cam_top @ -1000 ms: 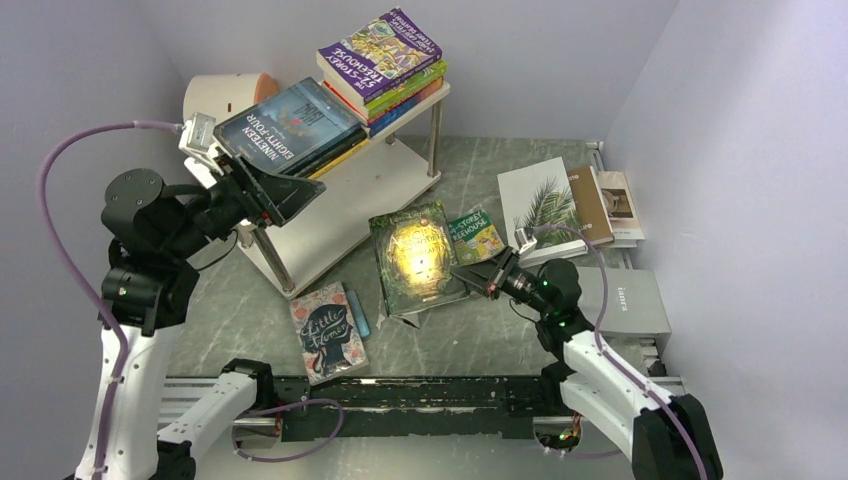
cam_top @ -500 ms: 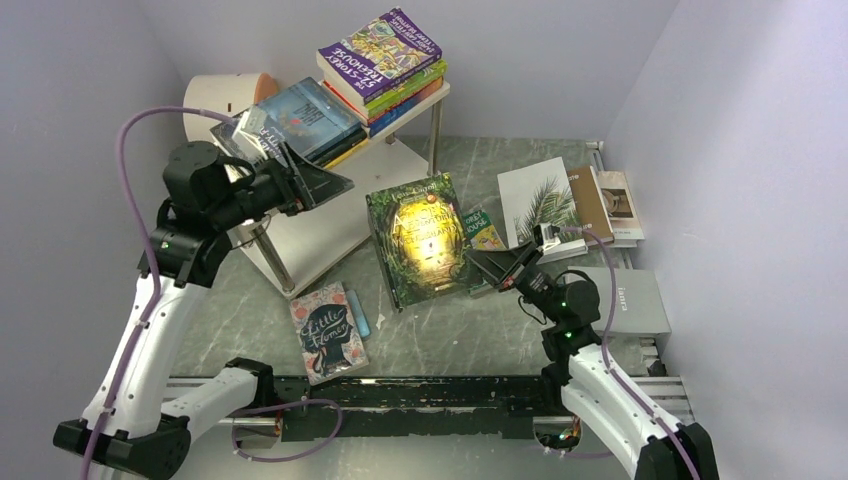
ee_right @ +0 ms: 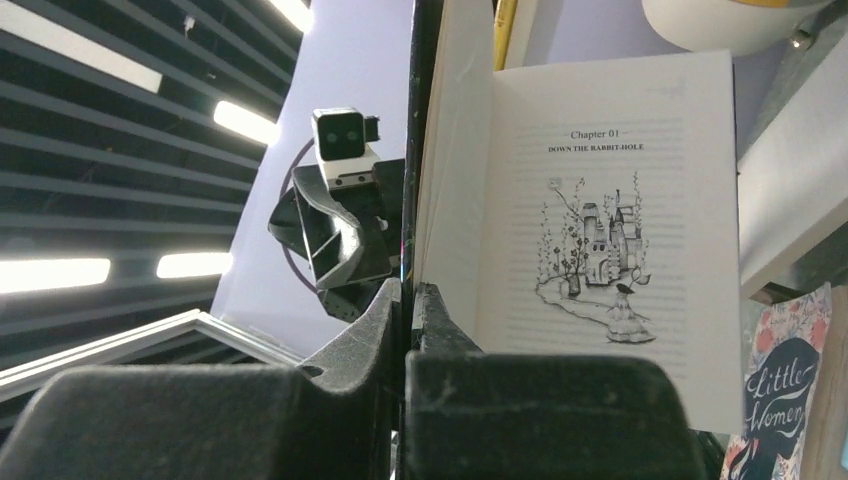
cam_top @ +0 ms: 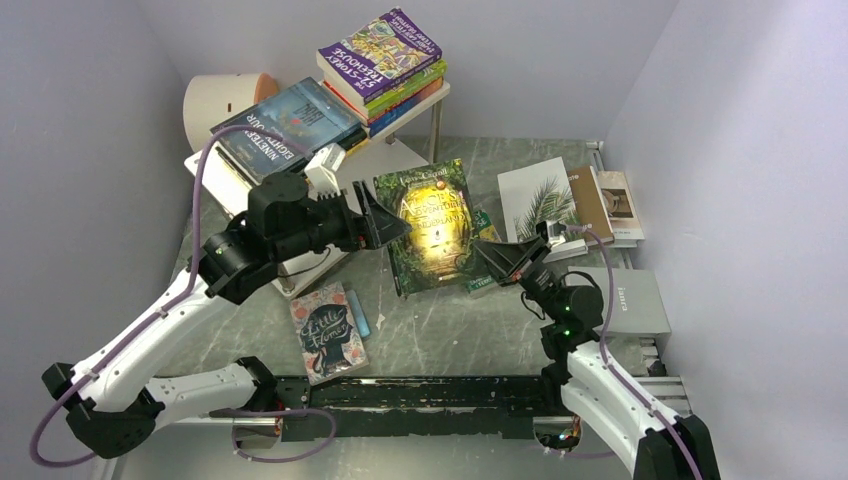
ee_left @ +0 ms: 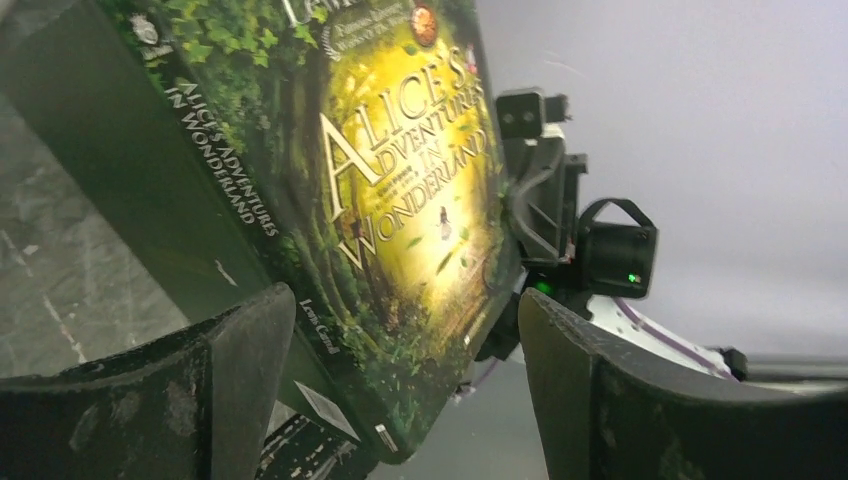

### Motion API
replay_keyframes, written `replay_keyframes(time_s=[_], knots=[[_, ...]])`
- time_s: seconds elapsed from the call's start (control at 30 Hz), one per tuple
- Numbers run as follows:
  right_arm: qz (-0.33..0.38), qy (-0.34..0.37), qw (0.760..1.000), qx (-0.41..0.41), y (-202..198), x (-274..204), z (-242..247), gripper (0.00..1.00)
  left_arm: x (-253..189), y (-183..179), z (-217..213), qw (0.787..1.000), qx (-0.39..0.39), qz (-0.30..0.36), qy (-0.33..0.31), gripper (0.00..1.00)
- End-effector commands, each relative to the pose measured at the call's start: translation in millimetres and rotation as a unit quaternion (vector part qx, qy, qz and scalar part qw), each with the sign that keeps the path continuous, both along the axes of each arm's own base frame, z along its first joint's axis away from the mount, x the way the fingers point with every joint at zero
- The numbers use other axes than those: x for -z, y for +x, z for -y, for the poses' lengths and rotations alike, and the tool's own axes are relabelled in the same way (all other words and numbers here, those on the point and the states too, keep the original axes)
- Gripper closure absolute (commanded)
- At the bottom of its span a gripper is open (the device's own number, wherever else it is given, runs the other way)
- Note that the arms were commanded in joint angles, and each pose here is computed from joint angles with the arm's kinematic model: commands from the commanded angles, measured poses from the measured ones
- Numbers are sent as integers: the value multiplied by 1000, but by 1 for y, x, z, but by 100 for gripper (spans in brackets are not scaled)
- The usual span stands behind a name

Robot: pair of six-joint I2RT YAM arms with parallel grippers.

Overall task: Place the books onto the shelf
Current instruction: Pick up the book from the center of the board.

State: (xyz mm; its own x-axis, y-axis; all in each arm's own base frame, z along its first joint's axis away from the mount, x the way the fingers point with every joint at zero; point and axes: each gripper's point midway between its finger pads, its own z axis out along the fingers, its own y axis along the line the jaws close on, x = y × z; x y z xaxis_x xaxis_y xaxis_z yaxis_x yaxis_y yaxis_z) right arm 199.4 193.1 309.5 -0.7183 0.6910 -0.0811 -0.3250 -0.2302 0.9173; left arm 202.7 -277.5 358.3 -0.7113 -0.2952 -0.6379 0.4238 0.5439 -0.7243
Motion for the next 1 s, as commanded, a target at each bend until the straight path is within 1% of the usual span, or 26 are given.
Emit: replay_keyframes(time_s=[0.0, 0.17, 0.27, 0.3, 0.37, 0.4, 0.5, 0.57, 0.63, 0.73, 0.77, 0.83, 0.87, 0.9, 0.93, 0.97], knots=[[90, 63, 994, 12, -22, -59, 16, 100, -8, 12, -11, 996, -88, 26, 20, 12], [109, 69, 992, 10, -29, -69, 18, 100, -4, 7, 3, 997, -70, 24, 26, 10], [116, 68, 991, 10, -32, -73, 19, 100, -11, 7, 1, 996, -78, 33, 28, 10], [123, 65, 990, 6, -35, -75, 18, 100, -14, 6, 2, 996, -74, 39, 18, 10], [134, 60, 989, -3, -39, -79, 16, 100, -28, 0, 11, 997, -46, 57, -21, 11], [140, 57, 988, -11, -41, -80, 14, 100, -35, -3, 16, 996, -33, 65, -41, 13], [151, 43, 987, -30, -46, -81, 8, 100, -60, -16, 32, 992, 23, 90, -84, 24], [155, 28, 987, -43, -48, -79, 3, 100, -79, -27, 37, 985, 60, 117, -108, 35], [155, 26, 987, -44, -48, -79, 3, 100, -94, -38, 38, 978, 86, 135, -132, 43], [160, 12, 986, -46, -46, -80, -1, 100, -101, -40, 36, 976, 89, 145, -133, 54], [163, 6, 985, -47, -46, -81, -2, 100, -101, -40, 36, 977, 89, 144, -130, 59], [161, -9, 986, -50, -44, -81, -5, 100, -98, -38, 37, 979, 87, 140, -123, 72], [157, -19, 986, -50, -42, -78, -7, 100, -99, -37, 38, 979, 87, 141, -119, 80], [154, -28, 986, -48, -40, -79, -8, 97, -99, -36, 38, 979, 85, 142, -114, 88], [152, -38, 987, -43, -38, -77, -9, 88, -105, -35, 36, 979, 81, 148, -115, 94], [153, -47, 986, -37, -36, -77, -9, 80, -108, -33, 34, 979, 73, 153, -113, 95]])
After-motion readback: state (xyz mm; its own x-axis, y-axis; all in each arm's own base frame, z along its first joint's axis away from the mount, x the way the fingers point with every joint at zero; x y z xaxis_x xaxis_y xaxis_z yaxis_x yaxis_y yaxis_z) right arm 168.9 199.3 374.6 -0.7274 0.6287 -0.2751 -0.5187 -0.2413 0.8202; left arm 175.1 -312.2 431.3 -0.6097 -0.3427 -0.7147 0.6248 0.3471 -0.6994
